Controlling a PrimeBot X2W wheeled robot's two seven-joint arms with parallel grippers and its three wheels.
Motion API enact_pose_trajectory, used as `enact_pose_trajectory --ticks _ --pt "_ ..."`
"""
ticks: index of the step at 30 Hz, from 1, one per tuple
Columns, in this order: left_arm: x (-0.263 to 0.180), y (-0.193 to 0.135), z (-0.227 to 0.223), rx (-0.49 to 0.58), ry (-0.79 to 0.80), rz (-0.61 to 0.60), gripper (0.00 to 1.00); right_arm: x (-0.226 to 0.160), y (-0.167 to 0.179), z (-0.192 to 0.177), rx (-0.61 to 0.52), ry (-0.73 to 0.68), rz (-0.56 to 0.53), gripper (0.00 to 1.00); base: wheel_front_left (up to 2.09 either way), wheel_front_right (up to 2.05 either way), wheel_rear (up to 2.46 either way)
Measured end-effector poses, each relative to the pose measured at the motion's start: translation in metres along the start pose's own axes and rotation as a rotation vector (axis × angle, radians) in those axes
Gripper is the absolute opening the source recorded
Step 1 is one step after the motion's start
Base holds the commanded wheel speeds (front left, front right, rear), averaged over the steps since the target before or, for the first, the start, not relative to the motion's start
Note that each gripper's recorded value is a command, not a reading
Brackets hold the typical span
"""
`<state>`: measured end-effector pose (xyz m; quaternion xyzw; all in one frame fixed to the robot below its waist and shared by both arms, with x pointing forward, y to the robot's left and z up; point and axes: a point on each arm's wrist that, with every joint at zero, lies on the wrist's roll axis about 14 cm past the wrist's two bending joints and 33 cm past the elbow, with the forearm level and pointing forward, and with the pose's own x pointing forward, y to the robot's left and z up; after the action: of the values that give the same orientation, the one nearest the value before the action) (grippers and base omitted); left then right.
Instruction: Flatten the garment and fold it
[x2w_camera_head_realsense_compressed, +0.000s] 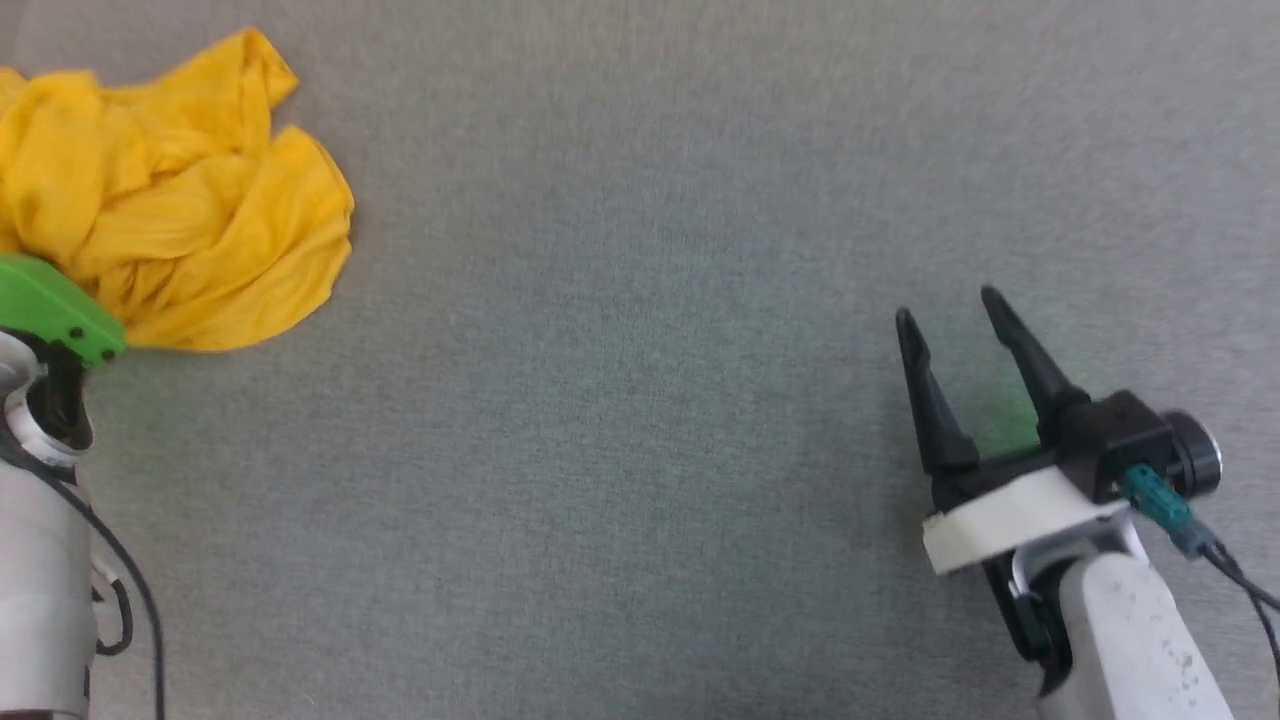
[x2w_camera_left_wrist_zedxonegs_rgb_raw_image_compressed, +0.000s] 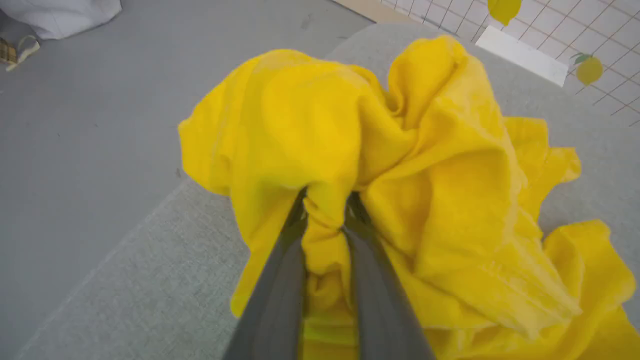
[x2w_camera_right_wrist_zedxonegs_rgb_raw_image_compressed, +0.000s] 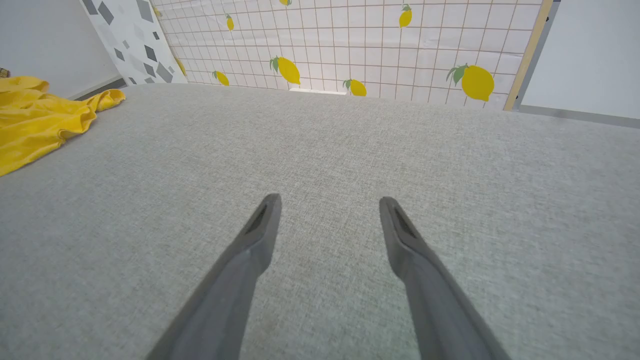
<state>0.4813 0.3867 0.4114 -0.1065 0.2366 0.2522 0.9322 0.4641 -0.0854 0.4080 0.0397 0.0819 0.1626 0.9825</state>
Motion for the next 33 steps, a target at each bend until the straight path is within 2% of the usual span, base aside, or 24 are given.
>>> enact_pose_trajectory --ticks 4,9,13,16,21,25,29,33 --pt "-0.028 -0.026 0.077 0.053 -0.337 -0.102 0.0 -0.019 -0.005 0.011 0.005 -0.017 -0.031 1.0 0.0 0.0 0.0" --pt "-0.095 -0.072 0.167 0.054 -0.678 -0.275 0.0 -0.047 -0.006 0.03 0.006 -0.052 -0.057 1.0 0.0 0.0 0.0" --pt "-0.156 -0.115 0.208 0.033 -0.847 -0.435 0.0 -0.061 -0.006 0.055 -0.009 -0.117 -0.07 1.0 0.0 0.0 0.0" --pt "-0.195 -0.15 0.219 0.017 -0.906 -0.563 0.0 -0.071 -0.006 0.075 -0.018 -0.171 -0.08 1.0 0.0 0.0 0.0" --pt "-0.239 -0.223 0.204 -0.005 -0.883 -0.789 0.0 -0.091 -0.019 0.089 -0.026 -0.212 -0.13 1.0 0.0 0.0 0.0" --pt "-0.261 -0.285 0.169 0.016 -0.778 -0.959 0.0 -0.108 -0.036 0.094 -0.031 -0.225 -0.191 1.0 0.0 0.0 0.0" --pt "-0.263 -0.338 0.098 0.102 -0.528 -1.107 0.0 -0.126 -0.055 0.095 -0.034 -0.229 -0.263 1.0 0.0 0.0 0.0" --pt "-0.255 -0.362 -0.001 0.219 -0.183 -1.171 0.0 -0.143 -0.072 0.093 -0.035 -0.224 -0.329 1.0 0.0 0.0 0.0"
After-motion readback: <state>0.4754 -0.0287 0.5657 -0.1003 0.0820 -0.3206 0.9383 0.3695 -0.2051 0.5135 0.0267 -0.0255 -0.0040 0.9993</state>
